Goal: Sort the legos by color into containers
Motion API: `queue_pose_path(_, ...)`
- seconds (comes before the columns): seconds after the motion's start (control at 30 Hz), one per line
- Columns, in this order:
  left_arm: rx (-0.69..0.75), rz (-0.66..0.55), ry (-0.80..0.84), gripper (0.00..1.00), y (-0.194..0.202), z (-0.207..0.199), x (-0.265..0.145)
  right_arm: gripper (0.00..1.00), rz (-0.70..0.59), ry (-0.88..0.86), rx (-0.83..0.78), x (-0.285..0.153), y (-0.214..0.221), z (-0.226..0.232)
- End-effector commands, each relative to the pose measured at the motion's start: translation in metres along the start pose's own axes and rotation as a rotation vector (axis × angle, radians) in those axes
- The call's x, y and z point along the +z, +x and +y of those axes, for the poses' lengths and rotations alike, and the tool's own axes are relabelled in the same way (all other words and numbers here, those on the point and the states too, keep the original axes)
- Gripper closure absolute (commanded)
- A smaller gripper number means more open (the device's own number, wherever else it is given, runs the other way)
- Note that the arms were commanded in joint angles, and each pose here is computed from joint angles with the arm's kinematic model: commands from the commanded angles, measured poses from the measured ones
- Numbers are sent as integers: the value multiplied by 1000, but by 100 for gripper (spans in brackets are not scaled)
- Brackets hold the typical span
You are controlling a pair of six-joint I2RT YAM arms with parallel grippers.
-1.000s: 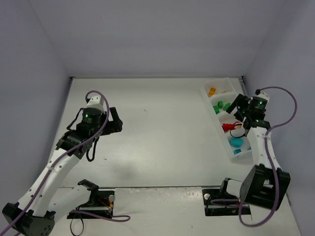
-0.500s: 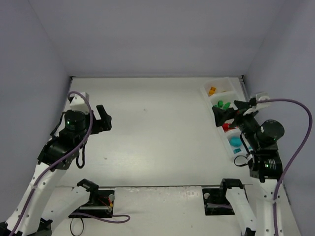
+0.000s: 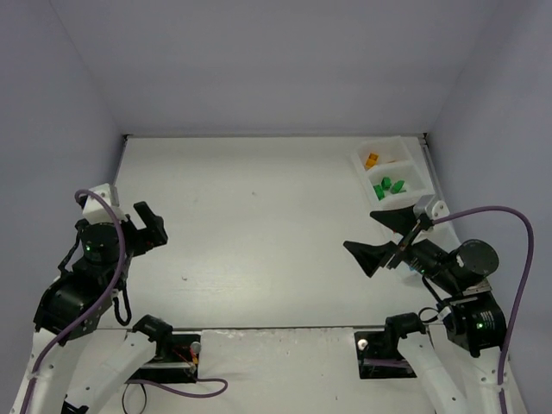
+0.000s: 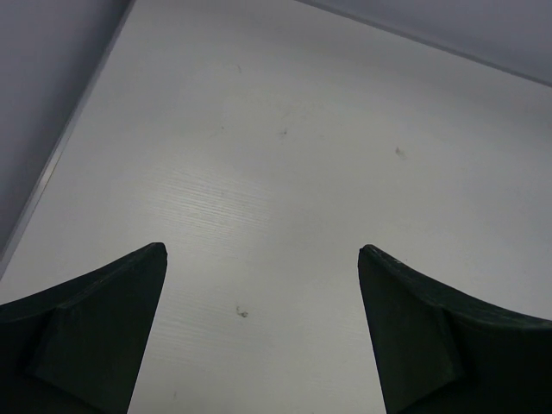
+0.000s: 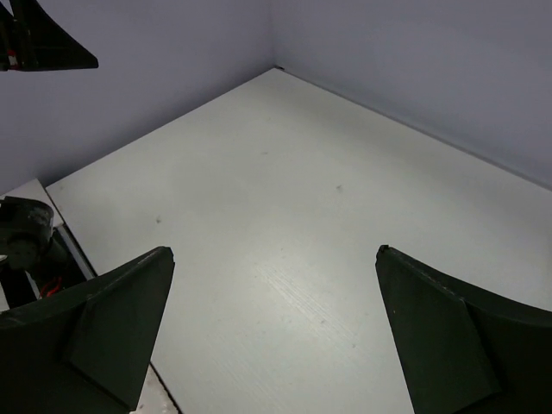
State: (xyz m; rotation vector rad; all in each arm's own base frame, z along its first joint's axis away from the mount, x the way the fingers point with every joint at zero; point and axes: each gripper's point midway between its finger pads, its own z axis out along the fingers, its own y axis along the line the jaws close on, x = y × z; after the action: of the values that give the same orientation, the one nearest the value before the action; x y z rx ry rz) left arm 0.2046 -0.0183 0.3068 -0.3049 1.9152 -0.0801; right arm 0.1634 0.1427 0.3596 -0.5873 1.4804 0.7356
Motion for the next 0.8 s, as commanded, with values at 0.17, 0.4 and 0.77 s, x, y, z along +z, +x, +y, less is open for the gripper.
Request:
queue_pose_path(0.17,-68,-3,-116,15,3,28,-17,0,-34,56,14,-11,2,2)
queue_pose_path(0.4,-124,20,-129,15,17,34,-23,0,-52,126,66,-17,2,-3)
queue_pose_path(0.77,-174,35,-135,15,33,39,-24,0,-50,128,101,-28,4,6)
